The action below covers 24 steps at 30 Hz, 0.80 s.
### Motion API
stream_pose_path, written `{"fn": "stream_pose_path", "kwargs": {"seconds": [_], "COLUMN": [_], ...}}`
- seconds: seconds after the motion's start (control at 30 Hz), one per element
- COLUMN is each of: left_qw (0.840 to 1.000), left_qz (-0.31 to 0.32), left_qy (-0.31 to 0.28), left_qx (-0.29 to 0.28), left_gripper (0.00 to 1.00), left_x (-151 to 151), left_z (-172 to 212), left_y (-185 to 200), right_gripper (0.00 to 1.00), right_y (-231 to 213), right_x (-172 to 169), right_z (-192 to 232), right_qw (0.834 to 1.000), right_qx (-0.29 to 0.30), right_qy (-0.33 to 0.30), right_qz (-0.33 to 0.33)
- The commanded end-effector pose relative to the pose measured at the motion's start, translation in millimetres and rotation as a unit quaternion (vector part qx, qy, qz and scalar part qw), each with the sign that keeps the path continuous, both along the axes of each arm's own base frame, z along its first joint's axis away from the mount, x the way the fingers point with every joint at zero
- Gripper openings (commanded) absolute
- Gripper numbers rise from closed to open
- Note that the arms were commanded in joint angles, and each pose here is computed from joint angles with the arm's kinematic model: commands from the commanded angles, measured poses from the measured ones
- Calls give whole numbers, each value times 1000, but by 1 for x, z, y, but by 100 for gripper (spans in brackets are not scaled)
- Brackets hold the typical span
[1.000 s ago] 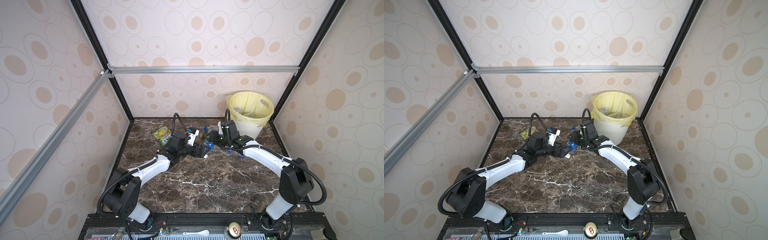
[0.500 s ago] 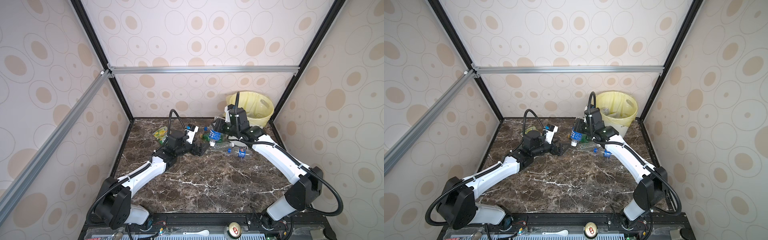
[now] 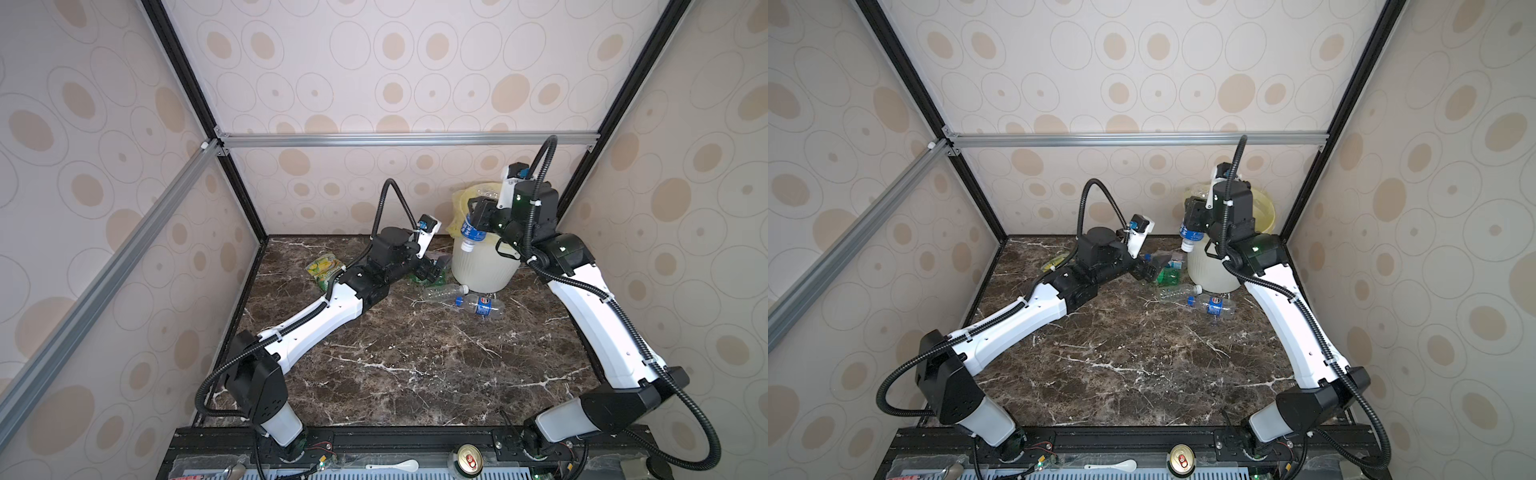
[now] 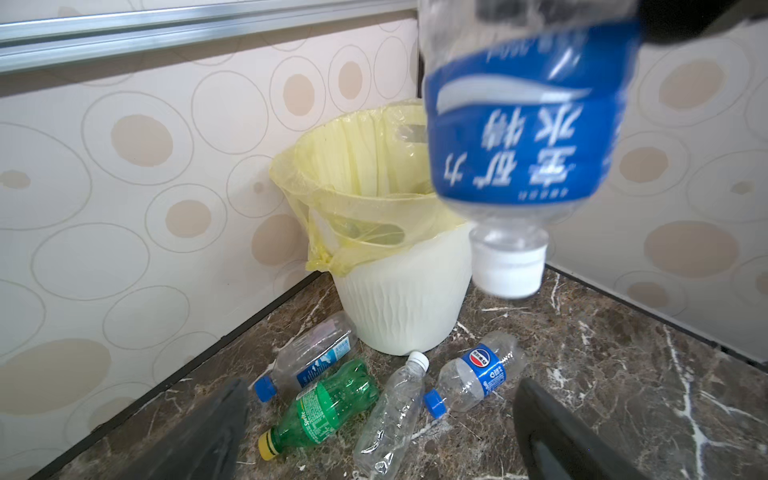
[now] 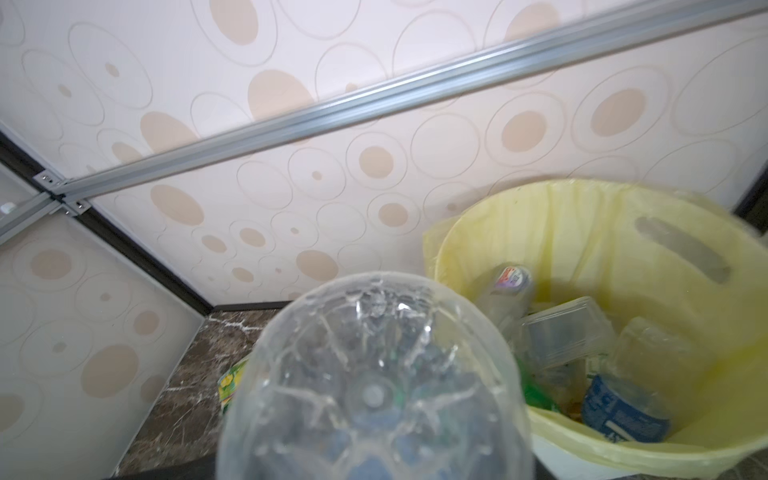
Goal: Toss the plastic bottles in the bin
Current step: 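Carry the water bottle over the bin with the right gripper and release it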
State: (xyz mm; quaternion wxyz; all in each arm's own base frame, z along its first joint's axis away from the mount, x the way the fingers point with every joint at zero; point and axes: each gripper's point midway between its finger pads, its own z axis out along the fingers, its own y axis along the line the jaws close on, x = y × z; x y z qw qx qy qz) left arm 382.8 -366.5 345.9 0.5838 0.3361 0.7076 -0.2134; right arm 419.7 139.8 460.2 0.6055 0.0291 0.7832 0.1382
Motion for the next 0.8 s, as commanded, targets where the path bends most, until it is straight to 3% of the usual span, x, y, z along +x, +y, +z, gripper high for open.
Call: {"fn": "stream_pose_path", "kwargs": {"seconds": [0.0, 0.37, 0.53, 0.63, 0.77], "left_qw": [998, 986, 985, 985, 983], "left_qz": [16, 30, 27, 30, 42], "left_qy": [-51, -152, -161, -162, -168], "left_qx": [36, 61, 52, 56, 61], "left_gripper": [99, 99, 99, 99, 99], "left_x": [5, 3, 1, 0, -1], "left_z": [22, 65, 74, 74, 74], "left_y": [-9, -52, -58, -56, -48], "right_gripper": [54, 51, 51, 51, 50], "right_y": [-21, -48, -55, -58, -73], "right_x": [-12, -40, -42, -27, 20], "right_z": [38, 118, 142, 140, 112], "right_qw": [997, 973, 963, 962, 967], "right_qx": [-51, -117, -128, -138, -137], "right_qy": [-56, -188, -220, -216, -178], "right_qz": [-27, -68, -88, -98, -120]}}
